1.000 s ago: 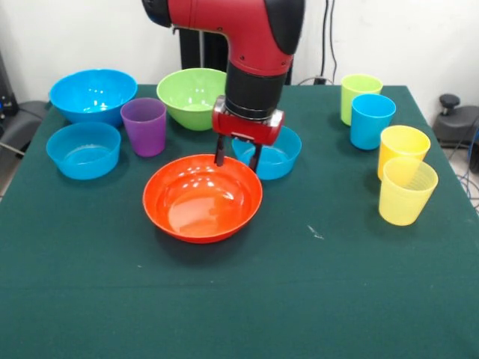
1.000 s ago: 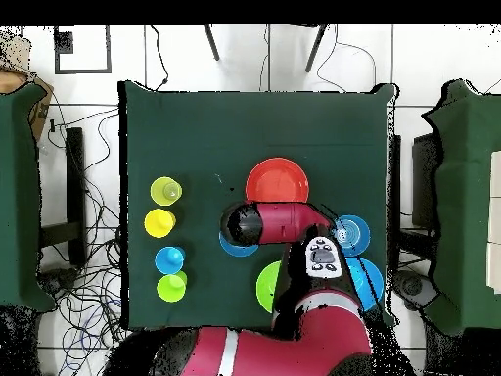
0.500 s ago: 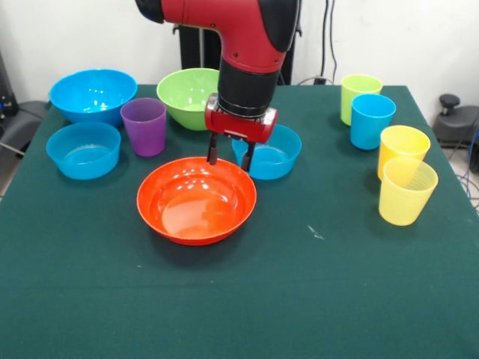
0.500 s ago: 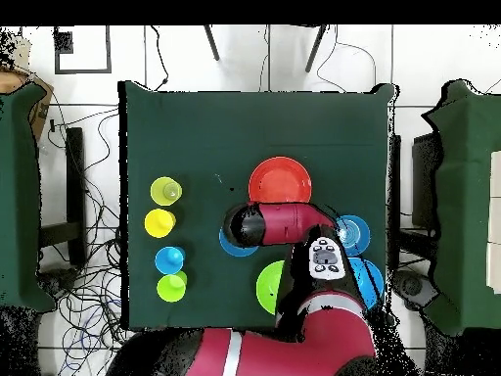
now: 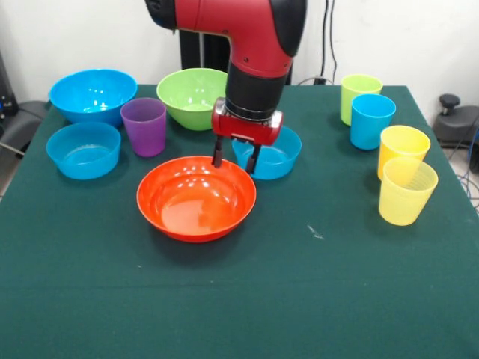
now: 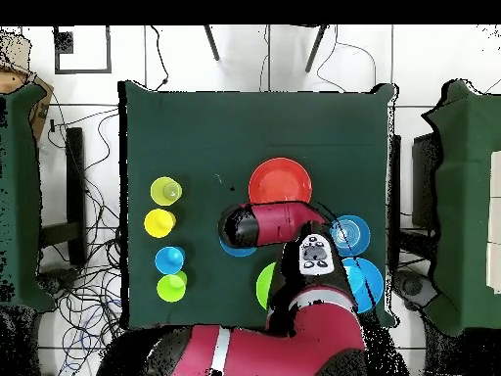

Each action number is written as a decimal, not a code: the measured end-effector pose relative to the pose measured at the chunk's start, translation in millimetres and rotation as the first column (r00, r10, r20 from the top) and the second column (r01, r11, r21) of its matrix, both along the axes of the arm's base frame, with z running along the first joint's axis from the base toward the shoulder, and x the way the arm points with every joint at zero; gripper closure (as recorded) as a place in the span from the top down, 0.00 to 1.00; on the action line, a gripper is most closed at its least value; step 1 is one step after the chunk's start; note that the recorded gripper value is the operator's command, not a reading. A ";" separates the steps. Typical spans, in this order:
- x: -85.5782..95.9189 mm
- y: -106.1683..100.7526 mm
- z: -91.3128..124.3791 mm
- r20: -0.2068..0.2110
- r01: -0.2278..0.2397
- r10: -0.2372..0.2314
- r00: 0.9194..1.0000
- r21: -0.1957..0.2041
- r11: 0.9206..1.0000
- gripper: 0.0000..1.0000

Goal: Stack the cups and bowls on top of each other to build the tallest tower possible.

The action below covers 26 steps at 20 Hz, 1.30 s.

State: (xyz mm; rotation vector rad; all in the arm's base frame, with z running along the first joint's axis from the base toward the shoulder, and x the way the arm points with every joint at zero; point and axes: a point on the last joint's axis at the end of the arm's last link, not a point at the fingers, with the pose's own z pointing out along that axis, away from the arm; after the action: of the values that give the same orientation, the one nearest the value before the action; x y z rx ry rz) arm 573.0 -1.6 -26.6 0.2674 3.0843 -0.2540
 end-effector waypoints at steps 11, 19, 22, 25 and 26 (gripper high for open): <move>-4.2 7.1 -21.4 -0.022 -0.026 0.026 0.999 0.000 1.000 1.00; -6.1 8.1 -26.5 -0.029 -0.031 0.031 0.999 0.001 1.000 0.00; -3.4 6.7 -23.3 -0.025 -0.034 0.034 0.999 -0.003 0.999 0.00; -2.1 5.1 -19.3 -0.029 -0.037 0.036 0.999 -0.008 0.999 0.00; -2.3 4.7 -17.9 -0.033 -0.039 0.038 0.999 -0.010 0.999 0.00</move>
State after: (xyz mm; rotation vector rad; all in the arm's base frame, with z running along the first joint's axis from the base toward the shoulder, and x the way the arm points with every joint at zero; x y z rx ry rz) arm 570.8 3.1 -44.5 0.2051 3.1155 -0.2767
